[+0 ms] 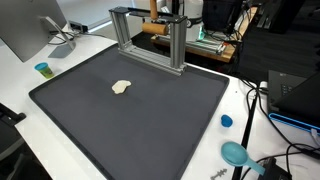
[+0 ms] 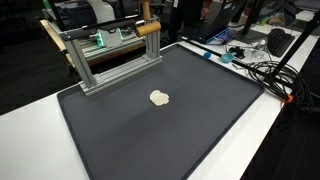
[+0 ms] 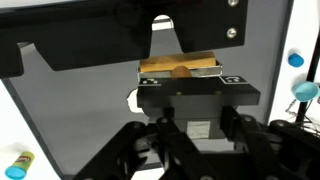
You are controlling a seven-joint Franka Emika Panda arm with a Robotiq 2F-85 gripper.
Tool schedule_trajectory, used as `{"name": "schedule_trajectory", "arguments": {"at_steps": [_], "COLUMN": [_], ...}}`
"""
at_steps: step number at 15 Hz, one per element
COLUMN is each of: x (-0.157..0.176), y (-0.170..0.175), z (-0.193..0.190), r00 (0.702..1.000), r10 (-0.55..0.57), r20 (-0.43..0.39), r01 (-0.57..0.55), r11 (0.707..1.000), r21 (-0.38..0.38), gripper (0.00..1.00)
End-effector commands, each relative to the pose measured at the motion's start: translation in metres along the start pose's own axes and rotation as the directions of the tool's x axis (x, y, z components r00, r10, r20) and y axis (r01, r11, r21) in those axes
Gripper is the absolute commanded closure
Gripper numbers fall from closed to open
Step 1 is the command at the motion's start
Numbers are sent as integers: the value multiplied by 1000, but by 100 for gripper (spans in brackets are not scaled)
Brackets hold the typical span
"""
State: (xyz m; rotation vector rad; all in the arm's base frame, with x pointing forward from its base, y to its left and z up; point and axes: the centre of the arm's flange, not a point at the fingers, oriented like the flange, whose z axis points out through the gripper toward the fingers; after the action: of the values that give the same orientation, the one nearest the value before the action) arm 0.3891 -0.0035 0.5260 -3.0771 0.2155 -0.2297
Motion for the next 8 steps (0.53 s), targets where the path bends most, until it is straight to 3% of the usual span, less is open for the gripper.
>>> {"name": "schedule_trajectory", "arguments": {"at_steps": [1,5,8], "x": [7,3,-7], "y": [2,-2,7], "z": [9,26,31], "r00": [1000,998,994], "r10": [-23,-44,-97], "r20": [18,44,57], "r01": [24,47,98], "r11": [999,996,995], "r21": [-46,-70,-13], "gripper": [77,77,77]}}
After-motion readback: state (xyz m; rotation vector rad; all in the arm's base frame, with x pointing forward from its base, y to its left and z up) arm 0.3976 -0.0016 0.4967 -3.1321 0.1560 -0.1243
